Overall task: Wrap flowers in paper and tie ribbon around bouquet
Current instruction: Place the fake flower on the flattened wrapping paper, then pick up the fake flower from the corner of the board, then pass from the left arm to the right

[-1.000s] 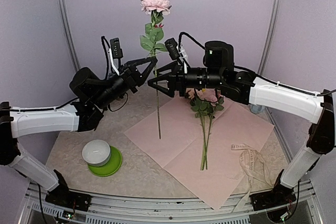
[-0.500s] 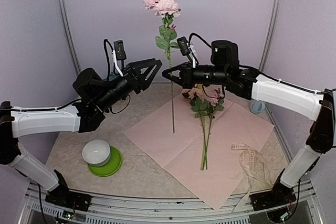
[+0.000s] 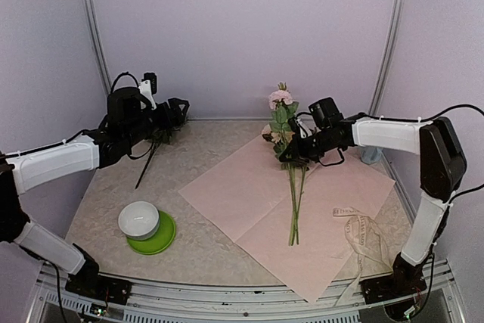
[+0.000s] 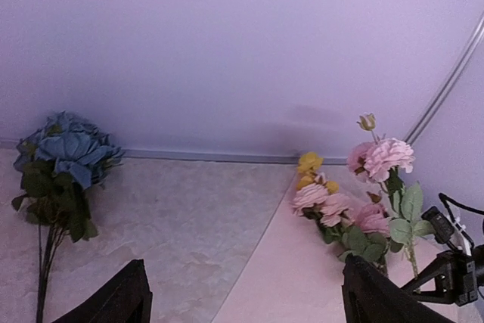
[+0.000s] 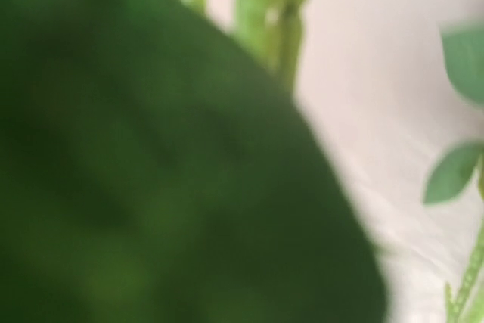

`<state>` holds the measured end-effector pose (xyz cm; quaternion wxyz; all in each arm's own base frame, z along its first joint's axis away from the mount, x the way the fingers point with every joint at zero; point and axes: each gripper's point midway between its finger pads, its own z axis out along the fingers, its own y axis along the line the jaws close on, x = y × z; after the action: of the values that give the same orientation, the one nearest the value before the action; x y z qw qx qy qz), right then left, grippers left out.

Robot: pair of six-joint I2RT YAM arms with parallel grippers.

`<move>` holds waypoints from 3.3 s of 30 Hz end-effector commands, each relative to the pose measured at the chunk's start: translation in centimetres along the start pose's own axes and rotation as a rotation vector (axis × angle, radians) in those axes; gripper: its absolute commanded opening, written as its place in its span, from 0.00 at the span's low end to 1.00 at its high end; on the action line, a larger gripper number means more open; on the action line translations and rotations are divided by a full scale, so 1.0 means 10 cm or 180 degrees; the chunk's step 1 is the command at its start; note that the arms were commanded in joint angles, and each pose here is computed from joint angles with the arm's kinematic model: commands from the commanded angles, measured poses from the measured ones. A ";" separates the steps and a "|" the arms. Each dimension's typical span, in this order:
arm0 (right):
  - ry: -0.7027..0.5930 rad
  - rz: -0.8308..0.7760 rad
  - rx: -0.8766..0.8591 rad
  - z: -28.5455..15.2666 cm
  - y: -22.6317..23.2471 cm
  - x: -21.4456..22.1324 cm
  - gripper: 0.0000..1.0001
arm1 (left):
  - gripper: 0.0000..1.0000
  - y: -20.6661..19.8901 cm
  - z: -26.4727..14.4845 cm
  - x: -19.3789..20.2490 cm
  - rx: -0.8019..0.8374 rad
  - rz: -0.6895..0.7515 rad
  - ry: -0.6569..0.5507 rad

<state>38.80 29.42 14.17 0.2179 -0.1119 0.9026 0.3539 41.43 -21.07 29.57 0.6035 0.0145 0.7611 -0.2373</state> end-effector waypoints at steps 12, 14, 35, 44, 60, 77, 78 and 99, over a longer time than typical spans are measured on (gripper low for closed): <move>0.0222 0.0156 0.0762 0.25 -0.70 0.14 0.29 | 0.89 1.74 0.12 1.16 -0.1490 0.0230 0.1239; 0.0212 0.0106 0.0832 0.20 -0.71 0.11 0.32 | 0.89 1.90 0.15 1.26 -0.1601 0.0278 0.1340; -0.0108 -0.0289 0.0880 -0.33 -0.35 -0.18 0.41 | 0.65 2.71 0.52 1.96 -0.1829 0.0149 0.2258; -0.0119 -0.0348 0.0841 -0.35 -0.31 -0.20 0.41 | 0.22 2.69 0.54 2.07 -0.1733 0.0110 0.2391; -0.0338 -0.0517 0.0798 -0.57 -0.13 -0.35 0.42 | 0.00 2.02 0.08 0.21 -0.1953 0.0895 0.0424; -0.1241 -0.2074 -0.0946 -0.95 1.92 -0.24 0.42 | 0.00 -1.03 -0.89 -0.76 0.1186 0.0222 -0.1204; -0.1248 -0.2199 -0.1104 -0.95 2.11 -0.17 0.43 | 0.00 -1.22 -0.94 -0.73 0.1414 0.0172 -0.1216; -0.1121 -0.2544 -0.2219 -0.92 2.91 0.26 0.47 | 0.00 -2.28 -1.21 -0.28 0.2857 -0.0434 -0.1200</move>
<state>23.94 43.72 34.94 0.4262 -0.4410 0.5914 0.5236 25.19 -35.90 40.26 0.6392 0.1772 0.4956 -0.5607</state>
